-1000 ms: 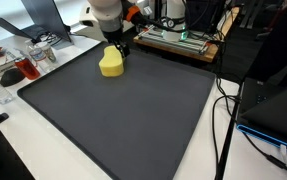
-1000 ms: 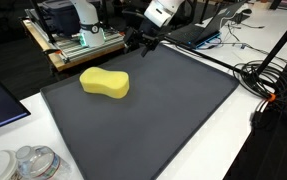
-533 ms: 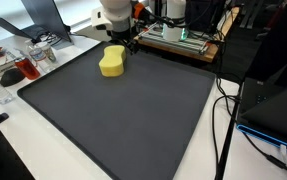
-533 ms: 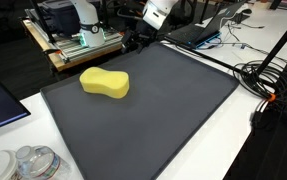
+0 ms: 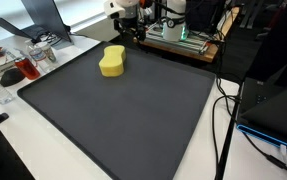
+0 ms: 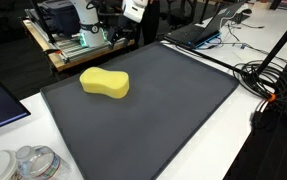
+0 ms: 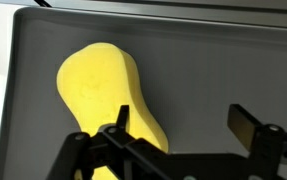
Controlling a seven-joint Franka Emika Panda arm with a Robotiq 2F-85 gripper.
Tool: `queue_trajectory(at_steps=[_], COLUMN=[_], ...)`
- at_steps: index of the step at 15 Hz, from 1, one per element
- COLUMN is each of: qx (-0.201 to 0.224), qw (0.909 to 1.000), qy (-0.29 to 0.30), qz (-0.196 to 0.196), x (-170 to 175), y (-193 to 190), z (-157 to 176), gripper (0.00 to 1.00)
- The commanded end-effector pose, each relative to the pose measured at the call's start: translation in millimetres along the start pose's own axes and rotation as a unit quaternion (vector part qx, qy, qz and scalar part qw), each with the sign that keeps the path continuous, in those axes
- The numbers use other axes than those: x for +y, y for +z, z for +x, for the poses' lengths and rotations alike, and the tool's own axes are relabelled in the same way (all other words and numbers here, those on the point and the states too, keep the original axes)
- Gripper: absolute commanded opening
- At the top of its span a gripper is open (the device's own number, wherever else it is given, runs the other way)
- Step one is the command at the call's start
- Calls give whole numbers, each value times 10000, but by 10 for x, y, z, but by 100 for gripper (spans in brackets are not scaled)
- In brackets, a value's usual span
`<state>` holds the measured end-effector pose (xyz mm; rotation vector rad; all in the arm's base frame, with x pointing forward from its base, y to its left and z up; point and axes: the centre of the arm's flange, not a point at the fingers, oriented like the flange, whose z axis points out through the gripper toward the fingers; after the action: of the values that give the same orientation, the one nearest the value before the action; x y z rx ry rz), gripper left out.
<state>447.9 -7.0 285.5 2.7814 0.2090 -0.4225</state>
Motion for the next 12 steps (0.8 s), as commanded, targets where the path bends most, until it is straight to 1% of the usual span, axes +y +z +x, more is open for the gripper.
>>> queue_trajectory(at_steps=[1,3,4,5,6,7,9,12], qx=[576,1033,1212,1410,1558,1231,1440,1492], qw=[9966,9910,9874,9834,9806,9883,9850,9836], qy=[-588,-851,-1012,-1130,-1060,-875,-888,-939], qz=[-11,17,44,187,547,192,346,375], x=[320,570,748,946,1204,784,1030,1027], y=[148,227,289,333,366,311,424,430], z=[-656,-851,-937,-1019,-1082,-782,-946,-971], gripper=[100,100,100,100,100,100,100,100])
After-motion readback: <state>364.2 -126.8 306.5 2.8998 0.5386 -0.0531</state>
